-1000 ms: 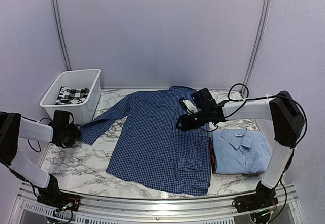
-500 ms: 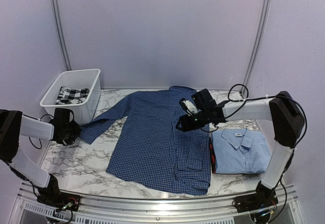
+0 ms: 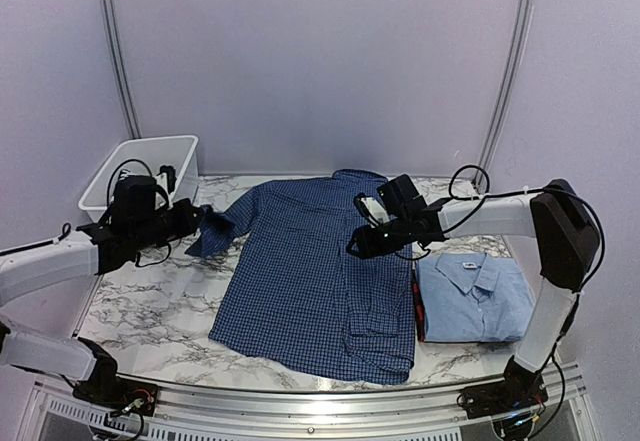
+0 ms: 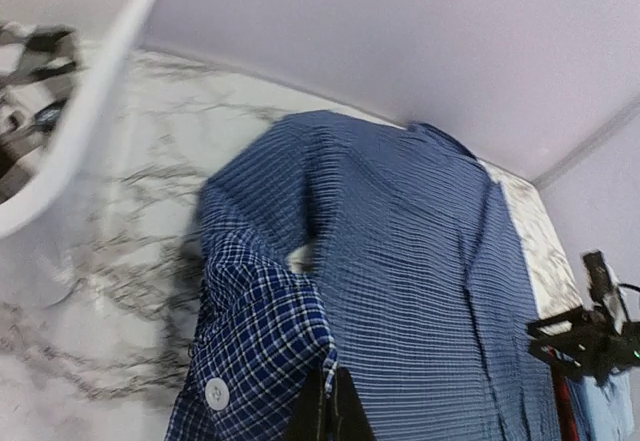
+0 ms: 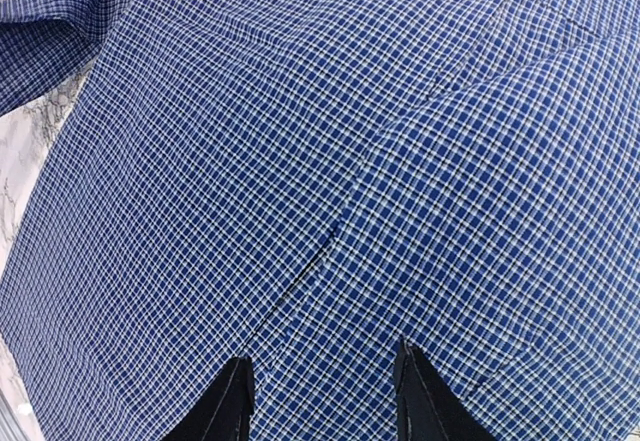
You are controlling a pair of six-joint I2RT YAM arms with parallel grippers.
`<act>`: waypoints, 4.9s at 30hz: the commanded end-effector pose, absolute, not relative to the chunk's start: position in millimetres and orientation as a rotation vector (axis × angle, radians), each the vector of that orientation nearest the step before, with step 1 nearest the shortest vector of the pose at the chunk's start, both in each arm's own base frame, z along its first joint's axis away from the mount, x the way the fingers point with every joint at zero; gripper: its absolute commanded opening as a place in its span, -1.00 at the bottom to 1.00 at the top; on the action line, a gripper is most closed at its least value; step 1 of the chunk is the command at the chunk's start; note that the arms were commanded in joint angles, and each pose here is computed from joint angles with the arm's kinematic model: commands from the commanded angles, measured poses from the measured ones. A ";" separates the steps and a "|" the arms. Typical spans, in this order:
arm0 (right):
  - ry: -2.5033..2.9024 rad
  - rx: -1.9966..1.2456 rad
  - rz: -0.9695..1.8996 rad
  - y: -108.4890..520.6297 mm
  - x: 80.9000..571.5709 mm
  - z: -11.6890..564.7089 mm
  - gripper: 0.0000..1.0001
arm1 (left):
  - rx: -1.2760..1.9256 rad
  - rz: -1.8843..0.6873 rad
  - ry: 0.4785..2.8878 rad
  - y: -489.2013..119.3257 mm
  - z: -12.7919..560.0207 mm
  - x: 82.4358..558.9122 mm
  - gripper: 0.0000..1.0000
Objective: Fold and stack the long sleeve shirts
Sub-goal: Pick up the sleeve from the center of the board, then place the sleeve of the 1/3-folded shirt, then pick up the 2/3-rectangle-folded shirt from the 1/3-folded shirt, then pick up the shirt from the center of the board.
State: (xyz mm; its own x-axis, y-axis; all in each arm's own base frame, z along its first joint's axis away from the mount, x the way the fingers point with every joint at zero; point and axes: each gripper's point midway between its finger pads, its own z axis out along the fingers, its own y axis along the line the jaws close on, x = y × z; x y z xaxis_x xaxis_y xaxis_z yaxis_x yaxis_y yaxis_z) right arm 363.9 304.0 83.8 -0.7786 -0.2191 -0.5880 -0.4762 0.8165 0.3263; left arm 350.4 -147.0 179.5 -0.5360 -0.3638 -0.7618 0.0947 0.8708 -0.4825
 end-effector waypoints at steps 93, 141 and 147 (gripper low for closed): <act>2.115 -0.894 0.447 470.3 386.1 201.9 -1.00 | -0.091 -0.609 2.848 -185.2 25.1 196.9 0.03; 1.919 -0.296 -0.183 229.7 475.4 369.7 -1.00 | 0.220 -0.696 2.786 -256.3 70.6 203.2 -1.00; 1.927 -0.264 -0.223 212.4 473.8 370.6 -1.00 | 0.368 -0.794 2.738 -293.7 95.1 197.9 -1.00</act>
